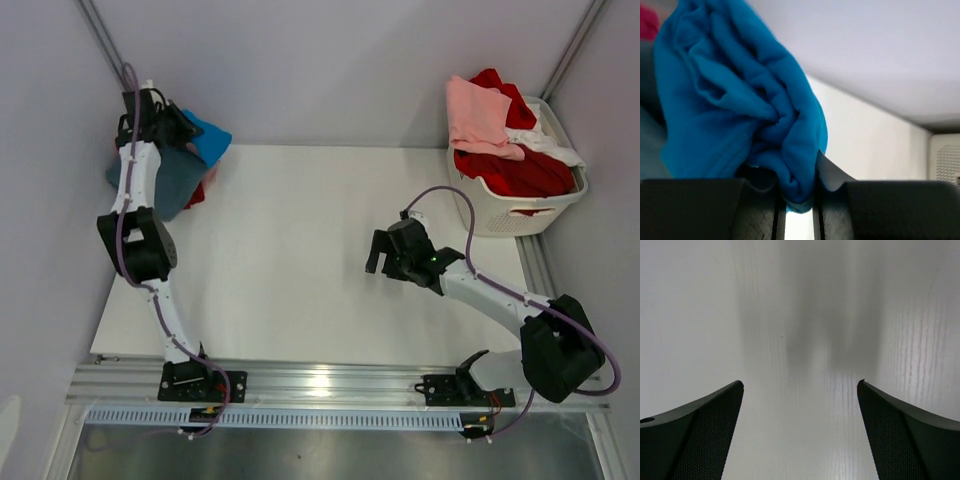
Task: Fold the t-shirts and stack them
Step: Put the neatly folded tshirt into the corner of the board with the left arm
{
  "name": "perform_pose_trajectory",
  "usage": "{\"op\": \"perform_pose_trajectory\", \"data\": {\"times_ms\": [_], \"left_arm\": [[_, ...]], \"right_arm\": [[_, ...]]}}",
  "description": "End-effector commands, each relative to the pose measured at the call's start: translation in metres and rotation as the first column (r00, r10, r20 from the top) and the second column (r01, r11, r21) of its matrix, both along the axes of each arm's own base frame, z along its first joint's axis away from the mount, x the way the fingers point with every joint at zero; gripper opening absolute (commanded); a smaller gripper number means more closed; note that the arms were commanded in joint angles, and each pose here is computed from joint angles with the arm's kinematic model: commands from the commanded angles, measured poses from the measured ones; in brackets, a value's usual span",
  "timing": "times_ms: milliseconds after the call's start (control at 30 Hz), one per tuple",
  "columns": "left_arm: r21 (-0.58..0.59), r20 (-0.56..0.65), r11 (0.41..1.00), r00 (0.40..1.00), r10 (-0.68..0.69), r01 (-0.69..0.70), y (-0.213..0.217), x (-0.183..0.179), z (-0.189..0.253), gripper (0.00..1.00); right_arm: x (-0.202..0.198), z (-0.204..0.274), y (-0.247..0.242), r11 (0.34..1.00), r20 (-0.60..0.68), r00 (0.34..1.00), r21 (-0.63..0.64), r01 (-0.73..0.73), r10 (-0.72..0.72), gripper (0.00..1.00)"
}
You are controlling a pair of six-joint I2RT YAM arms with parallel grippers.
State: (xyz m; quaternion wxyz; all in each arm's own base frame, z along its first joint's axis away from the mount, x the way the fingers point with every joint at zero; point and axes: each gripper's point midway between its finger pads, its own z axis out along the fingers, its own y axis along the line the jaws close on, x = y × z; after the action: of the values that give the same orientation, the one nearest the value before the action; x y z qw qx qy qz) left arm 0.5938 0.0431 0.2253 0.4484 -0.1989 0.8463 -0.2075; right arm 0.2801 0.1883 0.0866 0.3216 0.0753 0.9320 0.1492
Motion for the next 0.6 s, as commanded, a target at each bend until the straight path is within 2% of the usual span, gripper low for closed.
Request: {"op": "perform_pose_trajectory", "data": {"times_ms": [0,133,167,233,367,400,500,533,567], "left_arm": [[-0.037,0.457,0.998,0.889,-0.030,0.053,-0.001,-0.008,0.163,0.00],[-0.079,0.540,0.996,0.842,0.009,0.039,0.013,-0.017,0.203,0.00],[-0.099,0.534,0.995,0.845,0.031,0.026,0.023,-0.017,0.196,0.00],[-0.112,0.600,0.994,0.798,0.063,0.006,0.034,-0.024,0.218,0.00],[-0.162,0.578,0.982,0.798,0.173,-0.095,0.075,-0.037,0.192,0.00],[-0.217,0.517,0.968,0.825,0.226,-0.129,0.084,-0.039,0.155,0.00],[-0.266,0.558,0.949,0.776,0.295,-0.170,0.106,-0.057,0.164,0.01],[-0.288,0.518,0.937,0.791,0.327,-0.198,0.110,-0.063,0.138,0.00],[-0.296,0.517,0.930,0.783,0.346,-0.215,0.118,-0.068,0.135,0.00]], "right_arm": [[0.012,0.016,0.019,1.000,0.053,0.998,-0.008,-0.025,0.025,0.99],[0.014,0.012,0.039,0.998,0.048,0.997,-0.009,-0.055,0.056,1.00],[0.013,0.006,0.042,0.998,0.036,0.997,-0.018,-0.063,0.063,0.99],[0.011,0.006,0.051,0.997,0.037,0.996,-0.016,-0.081,0.081,0.99],[0.008,-0.004,0.058,0.996,0.016,0.996,-0.014,-0.091,0.092,0.99],[0.007,-0.004,0.060,0.996,0.016,0.995,-0.010,-0.094,0.094,0.99],[0.004,-0.008,0.061,0.995,0.005,0.995,-0.015,-0.101,0.101,0.99],[0.004,-0.008,0.060,0.995,0.003,0.995,-0.019,-0.102,0.102,1.00],[0.002,-0.009,0.060,0.994,0.002,0.994,-0.019,-0.106,0.106,1.00]]}}
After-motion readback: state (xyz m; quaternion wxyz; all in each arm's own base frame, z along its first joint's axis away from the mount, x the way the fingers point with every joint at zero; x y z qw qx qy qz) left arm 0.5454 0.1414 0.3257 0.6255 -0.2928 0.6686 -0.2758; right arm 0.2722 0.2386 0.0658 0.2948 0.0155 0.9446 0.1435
